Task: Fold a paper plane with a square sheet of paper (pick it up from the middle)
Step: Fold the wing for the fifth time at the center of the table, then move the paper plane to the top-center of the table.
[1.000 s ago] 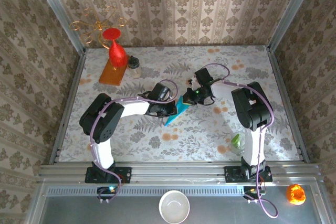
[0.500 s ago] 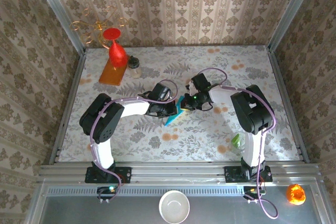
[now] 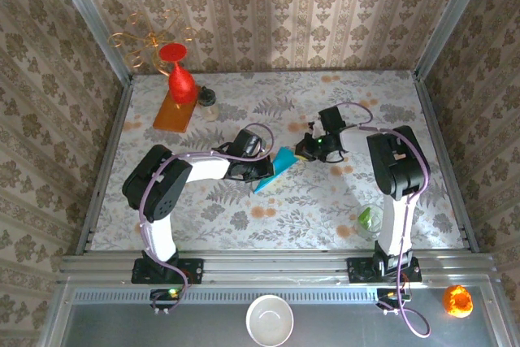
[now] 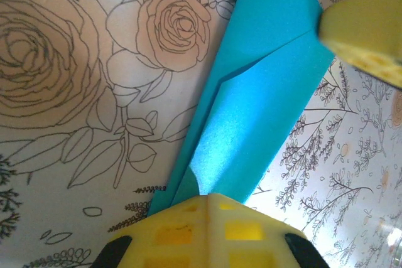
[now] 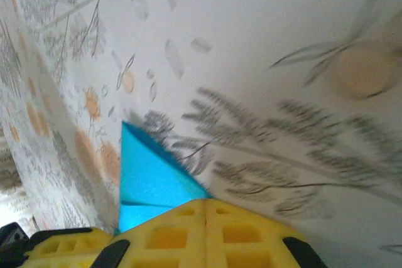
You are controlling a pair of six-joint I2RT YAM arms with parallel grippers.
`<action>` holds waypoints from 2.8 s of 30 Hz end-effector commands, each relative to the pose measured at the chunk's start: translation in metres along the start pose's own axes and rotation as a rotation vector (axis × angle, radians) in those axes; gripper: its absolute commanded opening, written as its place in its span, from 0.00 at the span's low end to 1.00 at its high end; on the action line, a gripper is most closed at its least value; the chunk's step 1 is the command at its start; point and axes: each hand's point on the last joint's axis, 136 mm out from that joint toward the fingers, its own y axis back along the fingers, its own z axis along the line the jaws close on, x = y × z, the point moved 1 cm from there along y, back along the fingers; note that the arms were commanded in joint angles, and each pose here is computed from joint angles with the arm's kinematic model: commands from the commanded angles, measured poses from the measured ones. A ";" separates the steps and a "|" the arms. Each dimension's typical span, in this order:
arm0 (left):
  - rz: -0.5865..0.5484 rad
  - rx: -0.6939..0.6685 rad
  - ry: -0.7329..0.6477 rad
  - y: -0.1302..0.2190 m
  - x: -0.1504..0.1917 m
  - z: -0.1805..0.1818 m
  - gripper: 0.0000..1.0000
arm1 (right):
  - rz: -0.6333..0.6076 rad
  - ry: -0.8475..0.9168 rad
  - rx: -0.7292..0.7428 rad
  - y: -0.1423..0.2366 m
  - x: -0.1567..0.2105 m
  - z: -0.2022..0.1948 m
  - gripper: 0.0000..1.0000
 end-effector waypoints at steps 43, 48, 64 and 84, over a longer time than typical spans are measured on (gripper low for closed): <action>-0.391 -0.254 0.107 0.169 0.007 0.104 1.00 | -0.132 0.195 0.658 0.002 0.068 0.057 0.79; -0.385 -0.255 0.106 0.168 0.006 0.105 1.00 | -0.128 0.208 0.692 0.005 0.068 0.052 0.73; -0.350 -0.251 0.118 0.159 0.003 0.105 1.00 | -0.157 0.111 0.628 0.020 0.081 0.053 0.50; -0.364 -0.213 0.138 0.163 0.002 0.102 1.00 | -0.256 0.178 0.490 0.043 0.062 0.073 0.00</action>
